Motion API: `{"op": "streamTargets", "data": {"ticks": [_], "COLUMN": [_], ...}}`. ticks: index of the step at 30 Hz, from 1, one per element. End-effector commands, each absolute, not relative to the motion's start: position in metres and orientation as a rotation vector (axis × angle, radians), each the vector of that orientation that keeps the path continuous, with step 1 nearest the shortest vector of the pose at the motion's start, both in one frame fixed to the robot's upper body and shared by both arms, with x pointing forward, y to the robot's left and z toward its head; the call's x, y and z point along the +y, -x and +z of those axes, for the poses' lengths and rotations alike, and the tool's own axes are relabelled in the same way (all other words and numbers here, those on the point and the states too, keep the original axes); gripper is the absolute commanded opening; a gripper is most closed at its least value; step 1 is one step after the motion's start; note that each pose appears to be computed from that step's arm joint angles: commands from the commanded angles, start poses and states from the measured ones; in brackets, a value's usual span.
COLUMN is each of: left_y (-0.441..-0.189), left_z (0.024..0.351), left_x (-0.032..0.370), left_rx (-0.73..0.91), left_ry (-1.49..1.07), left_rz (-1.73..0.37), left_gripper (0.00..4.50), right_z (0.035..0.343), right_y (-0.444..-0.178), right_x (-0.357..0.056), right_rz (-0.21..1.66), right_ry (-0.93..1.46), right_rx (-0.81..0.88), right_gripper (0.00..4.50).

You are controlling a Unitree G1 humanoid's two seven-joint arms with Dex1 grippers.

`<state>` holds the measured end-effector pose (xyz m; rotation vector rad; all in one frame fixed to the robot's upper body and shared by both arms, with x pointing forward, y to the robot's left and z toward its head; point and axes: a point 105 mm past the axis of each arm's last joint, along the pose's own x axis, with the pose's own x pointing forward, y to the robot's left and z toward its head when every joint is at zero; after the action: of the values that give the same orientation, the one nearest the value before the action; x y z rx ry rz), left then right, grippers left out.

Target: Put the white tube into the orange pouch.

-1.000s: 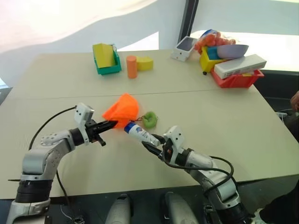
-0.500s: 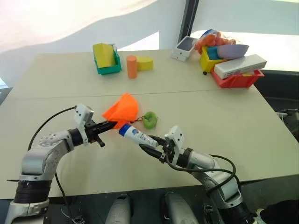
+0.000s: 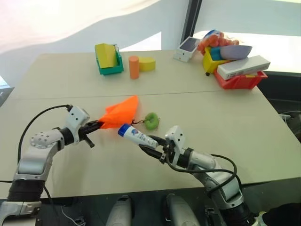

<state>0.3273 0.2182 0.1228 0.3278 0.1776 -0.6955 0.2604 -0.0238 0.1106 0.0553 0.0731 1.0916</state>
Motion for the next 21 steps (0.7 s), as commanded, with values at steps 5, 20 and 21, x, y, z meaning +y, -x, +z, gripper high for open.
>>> {"op": "streamTargets", "data": {"ticks": [5, 20, 21], "left_y": [-0.326, -0.328, -0.328], "left_z": [0.14, 0.142, 0.141], "left_x": [0.198, 0.177, 0.176], "left_rx": [0.125, 0.1, 0.099], "left_ry": [-0.243, -0.291, -0.295], "left_rz": [-0.776, -0.824, -0.825], "left_gripper": [0.0, 0.0, 0.0], "right_z": [0.111, 0.116, 0.117], "right_y": [-0.264, -0.29, -0.295], "right_x": [-0.01, -0.013, -0.018], "right_rz": [1.151, 1.009, 0.975], "right_ry": [-0.019, -0.006, -0.01], "right_rx": [0.093, 0.031, 0.023], "right_gripper": [1.69, 1.69, 1.69]}}
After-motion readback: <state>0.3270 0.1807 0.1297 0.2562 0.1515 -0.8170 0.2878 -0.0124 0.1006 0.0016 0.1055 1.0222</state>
